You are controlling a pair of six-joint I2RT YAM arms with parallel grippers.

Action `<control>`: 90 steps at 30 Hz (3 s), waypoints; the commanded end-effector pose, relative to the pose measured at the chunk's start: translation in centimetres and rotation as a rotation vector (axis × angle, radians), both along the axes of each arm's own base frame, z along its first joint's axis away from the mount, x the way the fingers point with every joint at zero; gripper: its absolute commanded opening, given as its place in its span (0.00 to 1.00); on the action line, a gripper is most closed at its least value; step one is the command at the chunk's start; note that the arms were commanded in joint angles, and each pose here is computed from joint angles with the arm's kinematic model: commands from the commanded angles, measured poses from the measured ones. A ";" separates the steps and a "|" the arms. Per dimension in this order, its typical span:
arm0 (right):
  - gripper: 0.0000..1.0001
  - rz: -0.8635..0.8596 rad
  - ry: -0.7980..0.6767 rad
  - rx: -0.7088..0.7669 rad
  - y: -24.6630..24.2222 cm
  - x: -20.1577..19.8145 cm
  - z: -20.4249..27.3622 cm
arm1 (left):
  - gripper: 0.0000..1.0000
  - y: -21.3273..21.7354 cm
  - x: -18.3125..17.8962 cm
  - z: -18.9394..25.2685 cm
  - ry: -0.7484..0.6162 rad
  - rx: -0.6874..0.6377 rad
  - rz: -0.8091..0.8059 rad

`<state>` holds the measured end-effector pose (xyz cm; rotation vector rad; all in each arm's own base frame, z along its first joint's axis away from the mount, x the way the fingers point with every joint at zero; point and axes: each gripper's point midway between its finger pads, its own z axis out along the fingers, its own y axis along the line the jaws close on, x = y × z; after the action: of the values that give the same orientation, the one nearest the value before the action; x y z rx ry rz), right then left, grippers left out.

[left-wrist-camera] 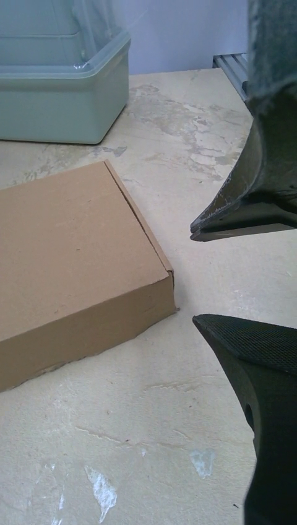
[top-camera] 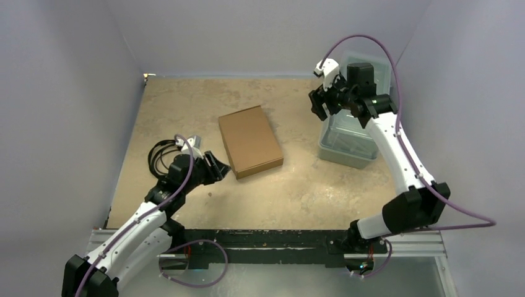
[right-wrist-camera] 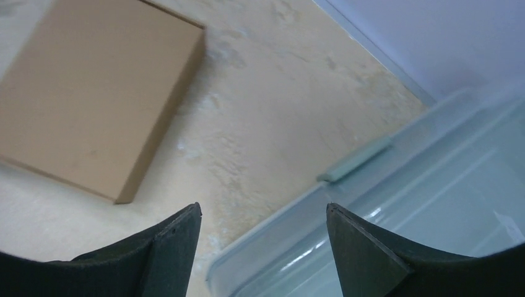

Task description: Fold the paper box

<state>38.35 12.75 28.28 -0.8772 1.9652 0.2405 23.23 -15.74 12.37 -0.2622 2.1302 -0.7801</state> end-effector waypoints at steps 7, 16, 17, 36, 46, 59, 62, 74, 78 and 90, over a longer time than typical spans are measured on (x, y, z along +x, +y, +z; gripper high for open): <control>0.79 -0.543 -0.076 -0.104 -7.3 4.7 -1.7 | 0.48 -0.2 0.1 2.0 -0.044 -0.030 -0.008; 0.76 -0.560 0.007 -0.149 -8.9 2.8 -6.3 | 0.48 -0.4 0.2 1.5 -0.029 -0.031 -0.009; 0.76 -0.565 0.010 -0.151 -9.3 2.7 -6.4 | 0.48 -0.4 0.2 1.5 -0.030 -0.033 -0.008; 0.59 -0.524 0.065 -0.265 -14.3 2.3 -6.8 | 0.55 -0.9 0.3 1.4 -0.038 -0.062 -0.021; 0.67 -0.553 0.006 -0.280 -16.0 1.5 -5.0 | 0.57 -1.1 1.2 -0.1 -0.004 -0.087 0.019; 0.99 0.140 -0.300 0.105 -3.1 -7.1 2.6 | 0.59 -0.6 3.2 -2.8 -0.010 -0.291 0.187; 0.99 0.203 -0.311 0.120 -2.3 -8.6 1.4 | 0.58 -0.7 3.9 -3.4 -0.025 -0.293 0.190; 0.99 0.315 -0.330 0.185 -0.6 -11.5 -1.0 | 0.46 -4.6 9.1 -3.4 -0.074 -0.362 0.092; 0.99 0.319 -0.337 0.188 -0.5 -11.8 -1.0 | 0.40 -7.8 12.4 -2.0 -0.115 -0.436 0.000; 0.99 0.259 -0.355 0.188 -1.8 -11.6 -0.5 | 0.48 -5.4 16.2 3.1 -0.173 -0.422 -0.027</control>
<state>26.74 11.44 26.70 -0.9957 1.5081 0.4103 40.58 -25.29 12.30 -0.3910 1.8672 -1.2499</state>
